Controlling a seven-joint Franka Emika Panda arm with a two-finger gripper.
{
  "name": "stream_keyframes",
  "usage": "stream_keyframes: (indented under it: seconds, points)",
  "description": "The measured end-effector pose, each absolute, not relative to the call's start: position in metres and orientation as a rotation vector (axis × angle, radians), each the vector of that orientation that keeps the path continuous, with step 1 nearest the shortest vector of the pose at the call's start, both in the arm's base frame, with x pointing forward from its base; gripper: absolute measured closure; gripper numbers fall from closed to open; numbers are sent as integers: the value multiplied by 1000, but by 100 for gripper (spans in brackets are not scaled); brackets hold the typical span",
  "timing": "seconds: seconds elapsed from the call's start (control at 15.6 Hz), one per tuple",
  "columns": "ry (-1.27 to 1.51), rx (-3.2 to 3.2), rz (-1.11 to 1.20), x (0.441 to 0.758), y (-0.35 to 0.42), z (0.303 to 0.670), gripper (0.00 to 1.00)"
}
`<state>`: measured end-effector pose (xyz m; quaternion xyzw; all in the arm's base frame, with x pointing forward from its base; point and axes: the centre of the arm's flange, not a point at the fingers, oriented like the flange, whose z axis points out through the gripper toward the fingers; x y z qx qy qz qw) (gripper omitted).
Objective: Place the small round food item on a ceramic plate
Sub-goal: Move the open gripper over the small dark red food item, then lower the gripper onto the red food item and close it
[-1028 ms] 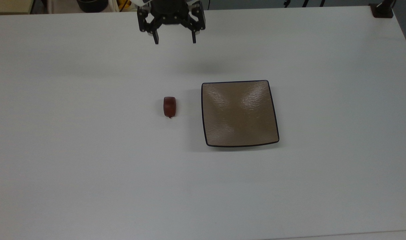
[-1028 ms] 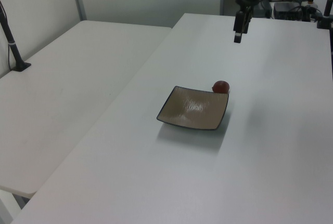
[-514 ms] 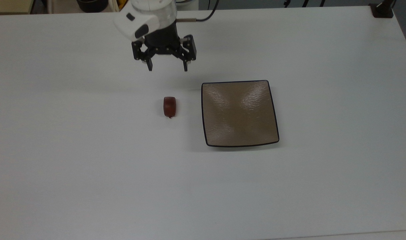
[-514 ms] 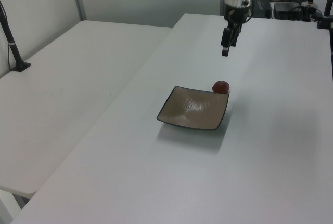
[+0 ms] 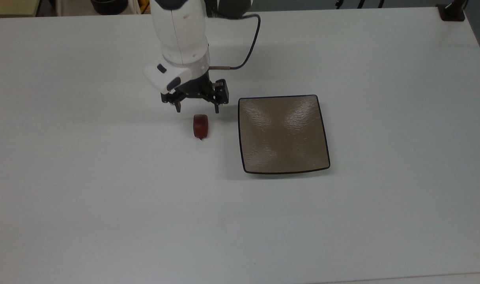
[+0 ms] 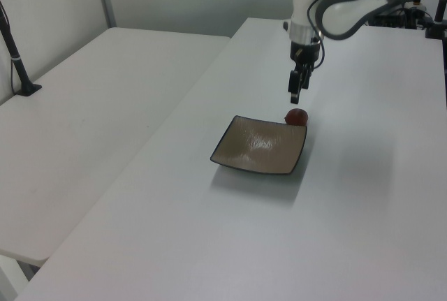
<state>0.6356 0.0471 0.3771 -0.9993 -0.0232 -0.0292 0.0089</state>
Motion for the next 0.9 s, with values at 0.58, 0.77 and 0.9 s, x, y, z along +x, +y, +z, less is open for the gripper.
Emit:
stream_keyframes:
  seconds: [0.58, 0.77, 0.9]
  points:
    - [-144, -3174, -75, 645, 65, 320, 3]
    - [-149, -3181, -71, 645, 64, 317, 9]
    - [-144, -3182, -70, 645, 64, 316, 16]
